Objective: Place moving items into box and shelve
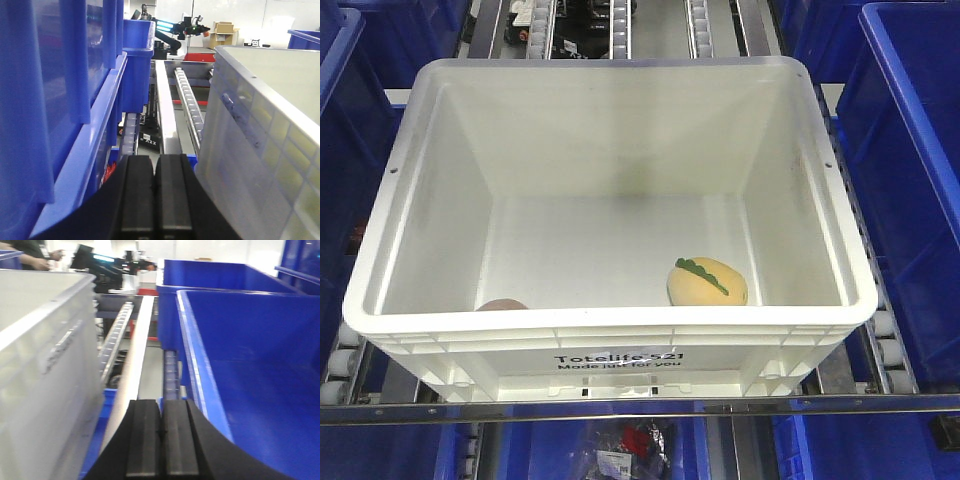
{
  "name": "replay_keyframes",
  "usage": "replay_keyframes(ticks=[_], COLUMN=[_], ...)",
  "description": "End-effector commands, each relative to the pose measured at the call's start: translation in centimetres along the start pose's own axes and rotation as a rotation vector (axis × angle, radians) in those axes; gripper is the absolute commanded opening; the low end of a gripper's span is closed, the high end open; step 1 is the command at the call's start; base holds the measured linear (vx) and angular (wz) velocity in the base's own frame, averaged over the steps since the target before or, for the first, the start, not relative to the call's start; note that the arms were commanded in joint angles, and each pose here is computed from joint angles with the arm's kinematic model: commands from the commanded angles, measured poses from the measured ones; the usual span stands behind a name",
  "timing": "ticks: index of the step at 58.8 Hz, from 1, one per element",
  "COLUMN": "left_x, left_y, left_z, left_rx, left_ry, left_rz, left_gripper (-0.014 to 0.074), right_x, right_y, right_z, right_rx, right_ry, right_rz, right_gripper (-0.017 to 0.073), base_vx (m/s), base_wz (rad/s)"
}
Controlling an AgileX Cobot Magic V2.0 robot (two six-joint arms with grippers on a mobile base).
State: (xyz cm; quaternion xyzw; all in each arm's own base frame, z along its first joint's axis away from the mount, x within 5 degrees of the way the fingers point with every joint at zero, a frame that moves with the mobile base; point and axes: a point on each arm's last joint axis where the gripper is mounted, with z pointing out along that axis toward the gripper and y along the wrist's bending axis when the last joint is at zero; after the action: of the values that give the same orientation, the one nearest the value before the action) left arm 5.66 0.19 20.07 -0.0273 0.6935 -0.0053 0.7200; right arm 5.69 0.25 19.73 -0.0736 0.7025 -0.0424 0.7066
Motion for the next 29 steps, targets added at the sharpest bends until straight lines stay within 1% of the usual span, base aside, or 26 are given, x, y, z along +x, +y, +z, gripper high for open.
replay_keyframes(ticks=[1, 6, 16, 29], left_x=[0.11, 0.11, 0.11, 0.12], left_y=[-0.03, -0.03, -0.03, -0.03], left_z=[-0.04, -0.04, -0.04, -0.04], left_rx=[0.008, 0.008, 0.008, 0.008], left_ry=[-0.065, -0.065, -0.065, -0.064], left_rz=[-0.014, -0.014, -0.014, -0.013], left_gripper=[-0.0017, -0.0017, -0.0017, -0.0017], right_x=[-0.2, -0.25, -0.52, -0.52], right_y=[-0.03, -0.05, -0.09, -0.09], right_z=[-0.07, -0.07, -0.1, -0.1], right_rx=[0.014, 0.018, 0.022, 0.022], right_ry=[-0.078, -0.083, -0.114, -0.114], right_rz=[-0.018, -0.007, -0.007, -0.007], right_gripper=[-0.0015, -0.0015, -0.0015, -0.0015], base_vx=[0.0, 0.0, 0.0, 0.0], base_wz=[0.0, 0.0, 0.0, 0.0])
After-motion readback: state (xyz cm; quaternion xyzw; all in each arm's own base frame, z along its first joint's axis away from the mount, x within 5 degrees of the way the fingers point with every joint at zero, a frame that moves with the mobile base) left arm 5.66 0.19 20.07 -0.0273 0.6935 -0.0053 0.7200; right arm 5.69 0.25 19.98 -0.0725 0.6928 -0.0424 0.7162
